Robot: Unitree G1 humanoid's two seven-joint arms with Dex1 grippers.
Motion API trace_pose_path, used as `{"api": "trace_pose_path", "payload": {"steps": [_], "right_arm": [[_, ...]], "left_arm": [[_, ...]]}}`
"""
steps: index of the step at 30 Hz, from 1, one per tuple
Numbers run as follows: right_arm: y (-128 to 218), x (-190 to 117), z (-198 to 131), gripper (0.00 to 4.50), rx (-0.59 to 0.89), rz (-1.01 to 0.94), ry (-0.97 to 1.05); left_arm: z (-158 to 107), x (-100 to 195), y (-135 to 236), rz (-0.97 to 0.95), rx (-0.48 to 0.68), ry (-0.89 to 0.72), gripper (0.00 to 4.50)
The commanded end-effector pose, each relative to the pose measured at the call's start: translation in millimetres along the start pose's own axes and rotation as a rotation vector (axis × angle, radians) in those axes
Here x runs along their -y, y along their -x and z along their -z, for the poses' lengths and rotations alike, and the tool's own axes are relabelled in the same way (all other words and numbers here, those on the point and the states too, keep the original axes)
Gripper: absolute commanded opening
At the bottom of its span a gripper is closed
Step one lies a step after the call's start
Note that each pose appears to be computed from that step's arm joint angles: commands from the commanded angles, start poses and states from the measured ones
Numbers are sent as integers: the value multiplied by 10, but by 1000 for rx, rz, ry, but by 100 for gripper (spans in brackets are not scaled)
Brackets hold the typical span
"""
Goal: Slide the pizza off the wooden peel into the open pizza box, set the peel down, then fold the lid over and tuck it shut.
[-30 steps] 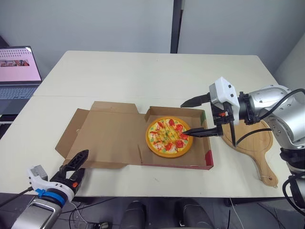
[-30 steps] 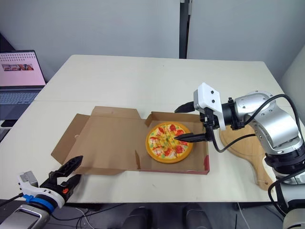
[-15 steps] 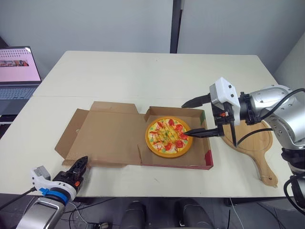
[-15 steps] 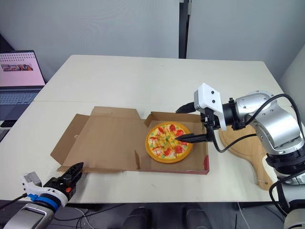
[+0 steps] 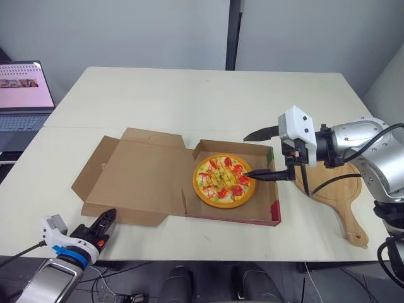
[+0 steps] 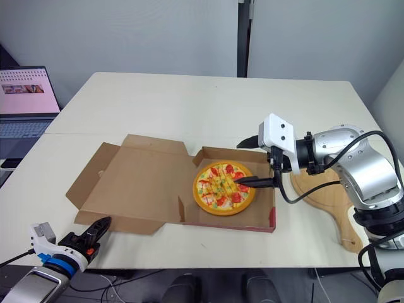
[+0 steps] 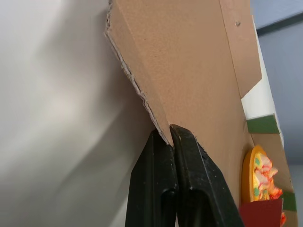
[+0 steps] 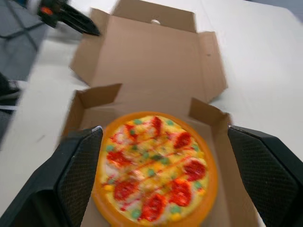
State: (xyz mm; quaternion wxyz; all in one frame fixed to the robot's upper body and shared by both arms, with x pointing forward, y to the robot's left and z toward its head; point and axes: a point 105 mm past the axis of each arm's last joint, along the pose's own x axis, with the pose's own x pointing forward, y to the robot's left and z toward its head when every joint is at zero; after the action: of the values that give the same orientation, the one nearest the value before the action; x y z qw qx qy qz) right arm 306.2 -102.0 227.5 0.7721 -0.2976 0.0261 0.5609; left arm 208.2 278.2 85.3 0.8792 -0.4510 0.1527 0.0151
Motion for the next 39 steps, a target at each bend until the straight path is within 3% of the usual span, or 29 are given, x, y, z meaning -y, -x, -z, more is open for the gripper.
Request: {"api": "trace_pose_path", "payload": {"steps": [1,2,5,11,16,24,29,39], "right_arm": [[130,288,95,450,-49,168,49],[147,389,178,450,-85,220,60],[193,654,412,390,-178,350,62],[180,726,852,180,-365,357,209],[-46,615,1061,12,-364,296,164],[-261,319,1097,6,-303,77,170],[-229,-23,930,6,-216,-101,116],[-136,-525,849,6,-209,-206,3]], "left_arm": [[-279,138,33,77,44,-90,1],[-375,151,22,85,61,-97,1],[-565,185,-8,107,78,-135,0],[-738,281,-90,143,85,-193,0],[-818,422,-218,189,71,-256,0],[-845,575,-445,250,8,-352,0],[-862,850,-664,339,-56,-531,0],[-880,1499,-1096,582,-111,-882,0]]}}
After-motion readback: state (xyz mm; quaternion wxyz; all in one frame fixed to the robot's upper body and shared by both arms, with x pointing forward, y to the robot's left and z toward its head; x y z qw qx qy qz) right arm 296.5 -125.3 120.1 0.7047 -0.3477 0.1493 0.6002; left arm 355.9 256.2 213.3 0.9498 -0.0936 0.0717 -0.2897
